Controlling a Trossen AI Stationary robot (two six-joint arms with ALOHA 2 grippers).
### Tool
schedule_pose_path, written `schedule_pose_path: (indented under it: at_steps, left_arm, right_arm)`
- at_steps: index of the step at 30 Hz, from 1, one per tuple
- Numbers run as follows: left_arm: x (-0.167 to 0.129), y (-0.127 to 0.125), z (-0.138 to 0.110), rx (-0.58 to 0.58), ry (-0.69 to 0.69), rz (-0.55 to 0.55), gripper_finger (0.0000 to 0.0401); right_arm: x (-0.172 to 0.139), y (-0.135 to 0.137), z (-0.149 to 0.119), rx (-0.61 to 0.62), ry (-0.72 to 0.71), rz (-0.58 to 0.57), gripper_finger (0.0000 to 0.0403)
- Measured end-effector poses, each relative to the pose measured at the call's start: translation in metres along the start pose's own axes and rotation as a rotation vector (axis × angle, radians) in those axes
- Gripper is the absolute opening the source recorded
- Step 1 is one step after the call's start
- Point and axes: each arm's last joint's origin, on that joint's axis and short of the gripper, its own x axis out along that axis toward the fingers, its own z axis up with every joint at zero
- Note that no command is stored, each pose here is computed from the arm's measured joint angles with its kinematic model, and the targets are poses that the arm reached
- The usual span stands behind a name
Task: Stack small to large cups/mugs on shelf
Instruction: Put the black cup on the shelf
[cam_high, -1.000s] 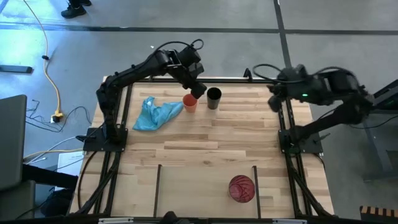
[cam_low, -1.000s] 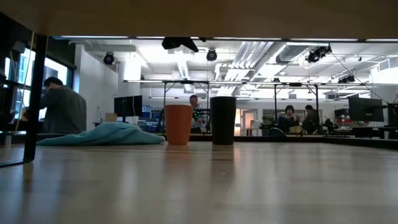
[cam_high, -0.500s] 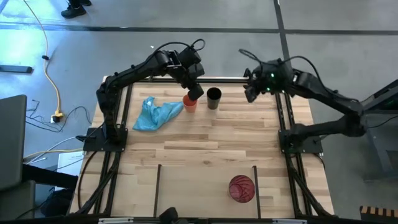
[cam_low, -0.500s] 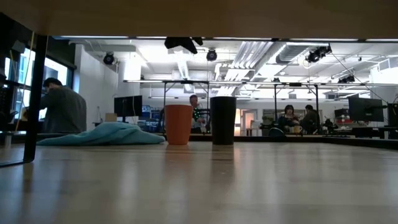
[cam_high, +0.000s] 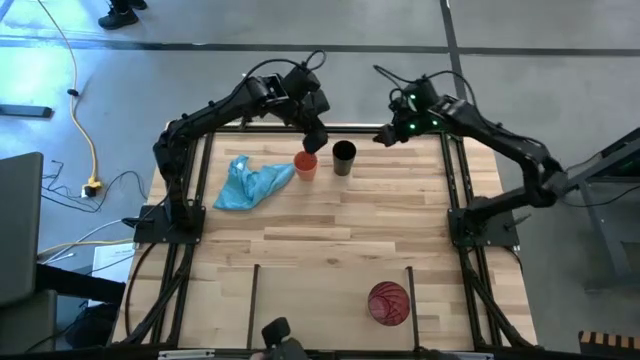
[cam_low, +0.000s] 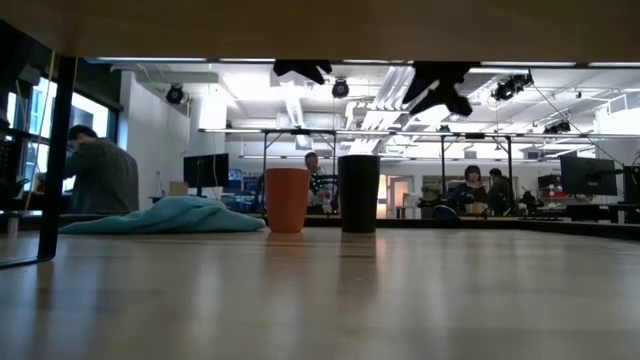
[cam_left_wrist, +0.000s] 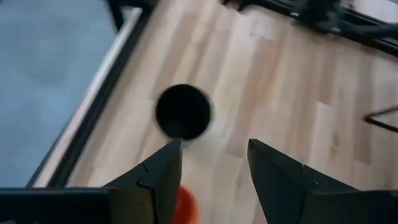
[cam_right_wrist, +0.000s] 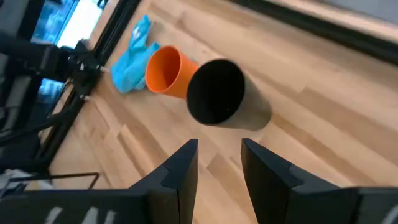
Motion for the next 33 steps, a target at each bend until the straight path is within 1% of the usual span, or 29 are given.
schedule_pose_path:
  at_steps: [3, 6, 10, 14, 17, 23, 27, 33]
  left_arm:
    - [-0.002, 0.009, 0.000, -0.060, -0.003, 0.021, 0.0170]
    - [-0.002, 0.013, -0.001, -0.093, -0.003, 0.034, 0.0170]
    - [-0.003, 0.014, -0.001, -0.098, -0.004, 0.035, 0.0170]
    - [-0.003, 0.014, 0.001, -0.098, -0.016, 0.035, 0.0170]
    - [-0.002, 0.013, 0.001, -0.101, -0.020, 0.034, 0.0170]
    - [-0.002, 0.014, 0.001, -0.151, -0.019, 0.041, 0.0170]
    - [0.006, 0.016, -0.001, -0.161, 0.011, 0.039, 0.0170]
    - [0.009, 0.013, -0.002, -0.161, 0.018, 0.026, 0.0170]
  right_arm:
    - [0.014, -0.007, 0.004, 0.019, 0.033, 0.019, 0.0114]
    - [0.023, -0.012, 0.009, 0.039, 0.062, 0.039, 0.0114]
    - [0.029, -0.019, 0.017, 0.085, 0.072, 0.041, 0.0114]
    - [0.036, -0.025, 0.026, 0.136, 0.072, 0.013, 0.0114]
    - [0.041, -0.027, 0.030, 0.153, 0.091, -0.014, 0.0114]
    - [0.046, -0.021, 0.034, 0.129, 0.130, -0.024, 0.0114]
    - [0.045, -0.017, 0.035, 0.130, 0.146, -0.019, 0.0114]
    - [0.039, -0.004, 0.033, 0.104, 0.185, -0.006, 0.0114]
